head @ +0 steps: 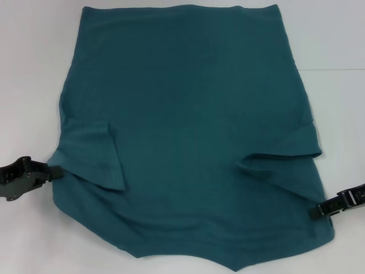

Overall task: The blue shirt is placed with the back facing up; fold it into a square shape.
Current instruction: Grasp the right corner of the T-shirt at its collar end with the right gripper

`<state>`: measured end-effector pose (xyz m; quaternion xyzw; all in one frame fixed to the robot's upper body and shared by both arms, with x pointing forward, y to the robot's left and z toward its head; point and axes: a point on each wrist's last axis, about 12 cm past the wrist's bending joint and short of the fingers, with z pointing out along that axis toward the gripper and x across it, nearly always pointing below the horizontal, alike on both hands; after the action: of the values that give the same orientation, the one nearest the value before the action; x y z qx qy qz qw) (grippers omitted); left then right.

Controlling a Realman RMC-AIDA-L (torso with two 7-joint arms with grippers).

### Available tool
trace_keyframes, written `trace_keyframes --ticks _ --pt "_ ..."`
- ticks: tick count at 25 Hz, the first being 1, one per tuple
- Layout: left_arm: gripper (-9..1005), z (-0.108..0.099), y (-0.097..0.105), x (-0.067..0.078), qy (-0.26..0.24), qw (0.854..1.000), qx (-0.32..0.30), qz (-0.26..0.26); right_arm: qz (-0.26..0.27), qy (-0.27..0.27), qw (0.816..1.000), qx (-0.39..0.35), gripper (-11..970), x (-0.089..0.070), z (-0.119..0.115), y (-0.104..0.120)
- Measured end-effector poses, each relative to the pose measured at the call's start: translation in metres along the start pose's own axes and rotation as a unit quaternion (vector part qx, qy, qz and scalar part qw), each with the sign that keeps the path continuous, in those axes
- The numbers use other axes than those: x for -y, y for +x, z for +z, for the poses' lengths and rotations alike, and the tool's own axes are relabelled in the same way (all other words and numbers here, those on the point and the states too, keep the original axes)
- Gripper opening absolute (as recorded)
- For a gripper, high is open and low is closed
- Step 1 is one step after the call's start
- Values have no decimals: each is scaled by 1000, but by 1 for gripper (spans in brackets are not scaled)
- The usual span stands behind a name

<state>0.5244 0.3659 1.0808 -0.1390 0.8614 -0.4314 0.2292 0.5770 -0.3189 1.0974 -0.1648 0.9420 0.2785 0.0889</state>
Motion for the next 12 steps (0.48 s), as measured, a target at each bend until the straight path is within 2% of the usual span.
trace_keyframes --ticks 12 --pt "14 0 0 -1 -1 1000 2 -2 -15 -11 1000 1 578 -12 6 -12"
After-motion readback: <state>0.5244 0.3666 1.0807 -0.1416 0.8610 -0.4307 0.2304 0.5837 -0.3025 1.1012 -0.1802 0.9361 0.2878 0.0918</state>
